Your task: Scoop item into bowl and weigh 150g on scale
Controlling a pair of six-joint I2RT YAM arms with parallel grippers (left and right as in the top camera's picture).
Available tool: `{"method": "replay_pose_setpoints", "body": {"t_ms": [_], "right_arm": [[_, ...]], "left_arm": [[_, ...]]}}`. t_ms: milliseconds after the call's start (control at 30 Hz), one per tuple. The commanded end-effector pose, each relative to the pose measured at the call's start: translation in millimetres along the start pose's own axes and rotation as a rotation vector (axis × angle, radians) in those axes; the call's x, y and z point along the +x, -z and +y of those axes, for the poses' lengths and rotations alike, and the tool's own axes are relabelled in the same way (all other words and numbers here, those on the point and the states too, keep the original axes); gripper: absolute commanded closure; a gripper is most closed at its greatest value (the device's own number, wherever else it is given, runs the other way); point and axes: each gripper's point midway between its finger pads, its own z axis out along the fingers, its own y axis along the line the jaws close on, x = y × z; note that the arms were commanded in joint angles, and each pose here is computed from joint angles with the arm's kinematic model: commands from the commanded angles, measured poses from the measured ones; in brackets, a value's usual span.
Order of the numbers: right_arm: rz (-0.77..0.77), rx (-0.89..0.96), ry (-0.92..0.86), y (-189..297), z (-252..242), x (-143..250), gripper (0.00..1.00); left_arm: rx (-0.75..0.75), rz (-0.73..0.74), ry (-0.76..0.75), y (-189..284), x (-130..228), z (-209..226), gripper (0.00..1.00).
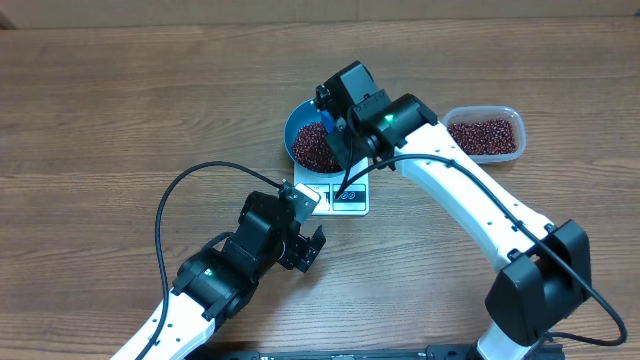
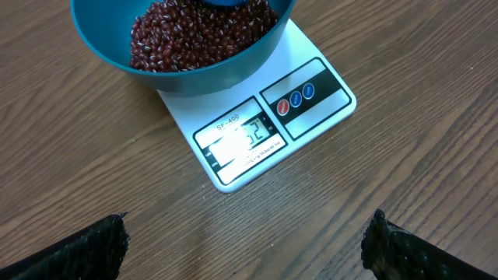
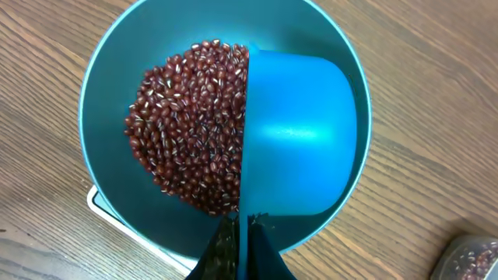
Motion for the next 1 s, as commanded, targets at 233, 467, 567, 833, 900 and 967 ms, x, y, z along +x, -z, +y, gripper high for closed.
{"method": "replay_pose_setpoints", "body": {"t_ms": [233, 467, 567, 833, 900, 967], "right_arm": [[0.025, -0.008, 0.032, -9, 18, 4, 0.96], [0.043, -0.01, 0.032, -13, 19, 10, 0.96], [0.049, -0.012, 0.032, -15, 20, 13, 0.96], [0.057, -0.069, 0.034, -14, 30, 15, 0.96], [0.06, -0.079, 0.033, -14, 32, 16, 0.96], [0.059, -0.101, 0.037, -14, 38, 16, 0.96]], "left_arm": [[-0.012, 0.012, 0.005, -2, 4, 3, 0.01], [-0.012, 0.012, 0.005, -2, 4, 3, 0.0], [-0.012, 0.012, 0.005, -2, 4, 3, 0.01], [-0.012, 0.012, 0.005, -2, 4, 3, 0.01], [-0.012, 0.012, 0.005, -2, 4, 3, 0.01], [-0.012, 0.012, 0.005, -2, 4, 3, 0.0]]}}
